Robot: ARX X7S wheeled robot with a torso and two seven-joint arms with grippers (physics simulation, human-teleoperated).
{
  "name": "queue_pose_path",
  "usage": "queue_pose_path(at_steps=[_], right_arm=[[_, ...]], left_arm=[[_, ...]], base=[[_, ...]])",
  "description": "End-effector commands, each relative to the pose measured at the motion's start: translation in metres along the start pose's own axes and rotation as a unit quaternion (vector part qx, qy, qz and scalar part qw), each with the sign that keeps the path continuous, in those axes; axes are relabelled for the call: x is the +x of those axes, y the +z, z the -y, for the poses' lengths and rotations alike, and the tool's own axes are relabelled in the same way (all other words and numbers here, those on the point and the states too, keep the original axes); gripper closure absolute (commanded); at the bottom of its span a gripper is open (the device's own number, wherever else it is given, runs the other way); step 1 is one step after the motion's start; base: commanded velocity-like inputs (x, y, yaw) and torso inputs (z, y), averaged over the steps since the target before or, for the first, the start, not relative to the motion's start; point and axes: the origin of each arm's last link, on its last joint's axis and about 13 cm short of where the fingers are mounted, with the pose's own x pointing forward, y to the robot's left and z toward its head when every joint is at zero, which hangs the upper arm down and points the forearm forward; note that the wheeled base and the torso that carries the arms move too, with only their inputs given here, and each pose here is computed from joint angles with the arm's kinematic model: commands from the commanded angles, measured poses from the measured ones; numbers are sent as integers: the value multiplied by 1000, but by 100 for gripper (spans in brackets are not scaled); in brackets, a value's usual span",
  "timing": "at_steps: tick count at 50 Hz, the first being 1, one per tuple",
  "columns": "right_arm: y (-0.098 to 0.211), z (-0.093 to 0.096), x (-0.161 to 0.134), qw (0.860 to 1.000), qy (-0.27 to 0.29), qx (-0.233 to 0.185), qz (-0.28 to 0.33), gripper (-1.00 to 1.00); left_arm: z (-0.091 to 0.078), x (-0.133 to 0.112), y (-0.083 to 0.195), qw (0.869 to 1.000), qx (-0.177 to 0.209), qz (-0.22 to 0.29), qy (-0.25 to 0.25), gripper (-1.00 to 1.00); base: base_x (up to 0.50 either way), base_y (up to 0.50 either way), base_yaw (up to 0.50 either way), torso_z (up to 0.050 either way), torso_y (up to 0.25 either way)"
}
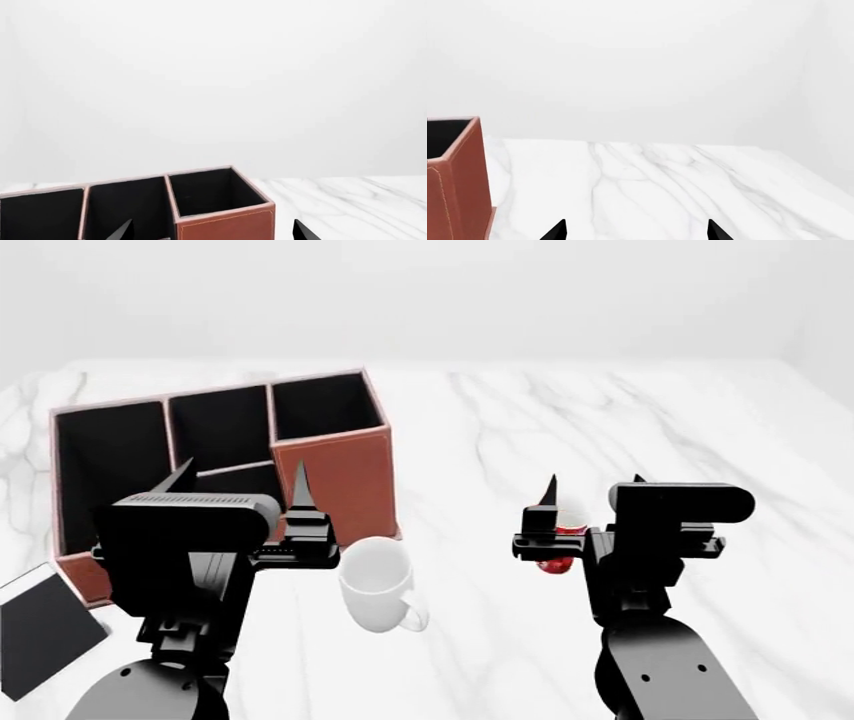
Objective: Pick up the red mug and place it to the right of the caddy.
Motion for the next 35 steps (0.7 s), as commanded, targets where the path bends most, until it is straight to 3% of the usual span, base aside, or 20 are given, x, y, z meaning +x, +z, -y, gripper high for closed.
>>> queue_pose_path(at_steps=[1, 21, 30, 32, 33, 35], right_arm=[[0, -1, 0, 1000, 4, -2, 0, -100], [-2, -1, 2, 1000, -12, -7, -15, -100], [-1, -2, -4, 1000, 6, 9, -24, -100], [-2, 0, -10, 999, 4, 30, -41, -100], [-6, 1, -16, 999, -20, -1, -38, -100], [-13, 5, -24, 998, -23, 19, -54, -100]], left_arm=[[0, 0, 1, 1000, 2, 2, -1, -100], [-2, 0, 1, 1000, 3, 4, 0, -100], [-2, -1, 0, 1000, 5, 2, 0, -100], [-1, 0, -1, 1000, 6, 0, 1, -100], [-2, 1, -1, 1000, 6, -1, 1, -100], [-1, 2, -1, 1000, 6, -2, 3, -100]], base=[[500, 0, 0, 0, 0], [495, 0, 0, 0, 2], [0, 0, 0, 0, 1], [0, 0, 0, 0, 0], [0, 0, 0, 0, 0], [0, 0, 0, 0, 0]])
